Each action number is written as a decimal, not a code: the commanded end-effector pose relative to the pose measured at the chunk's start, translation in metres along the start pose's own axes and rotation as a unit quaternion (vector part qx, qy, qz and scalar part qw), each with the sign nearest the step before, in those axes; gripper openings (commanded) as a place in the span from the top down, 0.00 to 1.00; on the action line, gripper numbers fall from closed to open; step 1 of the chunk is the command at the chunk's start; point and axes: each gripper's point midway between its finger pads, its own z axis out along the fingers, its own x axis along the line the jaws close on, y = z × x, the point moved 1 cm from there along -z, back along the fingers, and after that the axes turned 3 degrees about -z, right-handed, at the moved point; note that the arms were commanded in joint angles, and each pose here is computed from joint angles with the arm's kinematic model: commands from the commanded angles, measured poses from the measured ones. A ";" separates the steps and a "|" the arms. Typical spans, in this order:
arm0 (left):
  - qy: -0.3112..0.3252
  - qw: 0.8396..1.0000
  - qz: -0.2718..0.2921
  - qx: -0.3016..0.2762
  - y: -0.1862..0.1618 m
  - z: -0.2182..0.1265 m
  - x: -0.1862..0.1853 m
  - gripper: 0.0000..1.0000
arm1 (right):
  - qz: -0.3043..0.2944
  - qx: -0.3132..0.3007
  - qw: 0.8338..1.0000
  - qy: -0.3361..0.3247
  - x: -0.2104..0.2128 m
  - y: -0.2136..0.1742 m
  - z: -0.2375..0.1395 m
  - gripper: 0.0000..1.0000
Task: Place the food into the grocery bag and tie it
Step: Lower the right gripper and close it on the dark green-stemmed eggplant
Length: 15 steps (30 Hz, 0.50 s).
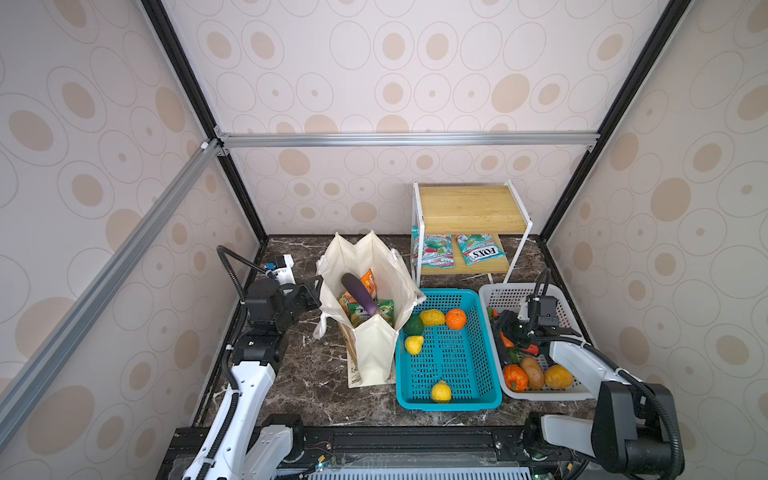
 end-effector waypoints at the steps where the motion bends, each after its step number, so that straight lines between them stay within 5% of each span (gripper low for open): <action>1: -0.008 1.000 0.003 -0.003 0.003 0.001 -0.003 1.00 | 0.010 0.025 1.000 -0.008 -0.007 -0.012 0.004 0.42; 15: -0.012 1.000 -0.005 0.000 -0.002 0.004 -0.001 1.00 | -0.007 0.053 0.999 -0.003 0.001 -0.014 -0.004 0.60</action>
